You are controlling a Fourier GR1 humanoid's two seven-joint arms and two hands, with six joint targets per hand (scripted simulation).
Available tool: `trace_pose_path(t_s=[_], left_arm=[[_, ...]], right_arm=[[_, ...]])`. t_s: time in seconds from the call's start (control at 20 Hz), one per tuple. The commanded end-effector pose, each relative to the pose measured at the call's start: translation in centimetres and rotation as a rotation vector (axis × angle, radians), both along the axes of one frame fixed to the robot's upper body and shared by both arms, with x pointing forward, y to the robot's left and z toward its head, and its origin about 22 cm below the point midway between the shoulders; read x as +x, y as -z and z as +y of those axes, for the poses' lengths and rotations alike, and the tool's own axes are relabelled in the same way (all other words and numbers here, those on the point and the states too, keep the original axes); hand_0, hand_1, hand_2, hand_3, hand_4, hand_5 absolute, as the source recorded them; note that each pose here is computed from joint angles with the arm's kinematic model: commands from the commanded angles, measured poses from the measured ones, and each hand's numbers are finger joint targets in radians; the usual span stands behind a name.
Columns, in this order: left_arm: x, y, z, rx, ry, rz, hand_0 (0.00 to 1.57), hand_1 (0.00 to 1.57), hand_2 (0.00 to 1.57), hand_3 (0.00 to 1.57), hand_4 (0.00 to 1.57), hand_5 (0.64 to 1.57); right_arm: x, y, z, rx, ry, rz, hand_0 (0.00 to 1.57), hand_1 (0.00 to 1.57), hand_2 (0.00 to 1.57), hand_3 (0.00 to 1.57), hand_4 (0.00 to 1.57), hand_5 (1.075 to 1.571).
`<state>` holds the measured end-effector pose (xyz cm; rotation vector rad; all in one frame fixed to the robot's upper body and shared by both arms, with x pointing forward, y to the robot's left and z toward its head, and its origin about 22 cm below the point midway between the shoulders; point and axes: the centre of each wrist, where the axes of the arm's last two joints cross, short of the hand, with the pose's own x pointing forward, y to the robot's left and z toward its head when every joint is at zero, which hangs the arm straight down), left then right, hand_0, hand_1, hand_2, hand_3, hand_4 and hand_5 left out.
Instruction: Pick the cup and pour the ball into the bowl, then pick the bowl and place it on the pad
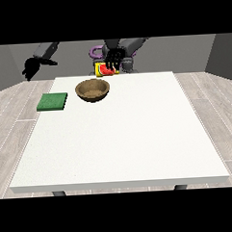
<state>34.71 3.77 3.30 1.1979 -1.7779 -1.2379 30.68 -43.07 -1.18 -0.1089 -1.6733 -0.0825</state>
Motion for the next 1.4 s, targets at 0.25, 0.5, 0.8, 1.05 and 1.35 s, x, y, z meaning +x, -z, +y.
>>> trace_pose_path(t_s=[0.25,0.5,0.8,1.05,1.35], left_arm=[[-2.6,1.0,-2.3,0.254,0.064,-0.069,0.0,0.0,1.57,1.57,0.91,1.547],[-2.3,0.7,-2.6,0.415,0.116,-0.047,0.0,0.0,1.57,1.57,1.24,1.4],[-1.5,-2.5,-5.0,0.682,0.111,-0.197,0.97,0.97,1.57,1.57,1.21,1.419],[-1.3,-3.8,-4.9,0.702,0.119,-0.174,1.56,1.56,1.57,1.57,1.19,1.467],[-2.3,-5.3,-5.5,0.68,0.145,-0.217,1.52,1.52,1.57,1.57,1.2,1.462]], right_arm=[[1.9,-1.5,0.7,0.023,-0.051,-0.05,0.0,0.0,0.0,0.25,0.0,1.525],[2.6,-1.5,1.8,0.024,-0.065,-0.028,0.0,0.0,0.0,0.19,0.0,1.521],[3.7,-0.9,4.0,0.033,-0.071,-0.011,0.0,0.0,0.0,0.12,0.0,1.518],[1.9,0.1,2.2,0.031,-0.03,-0.006,0.0,0.0,0.0,0.17,0.0,1.516],[1.1,1.8,2.3,0.098,-0.055,0.071,0.0,0.0,0.0,0.0,0.43,1.555]])
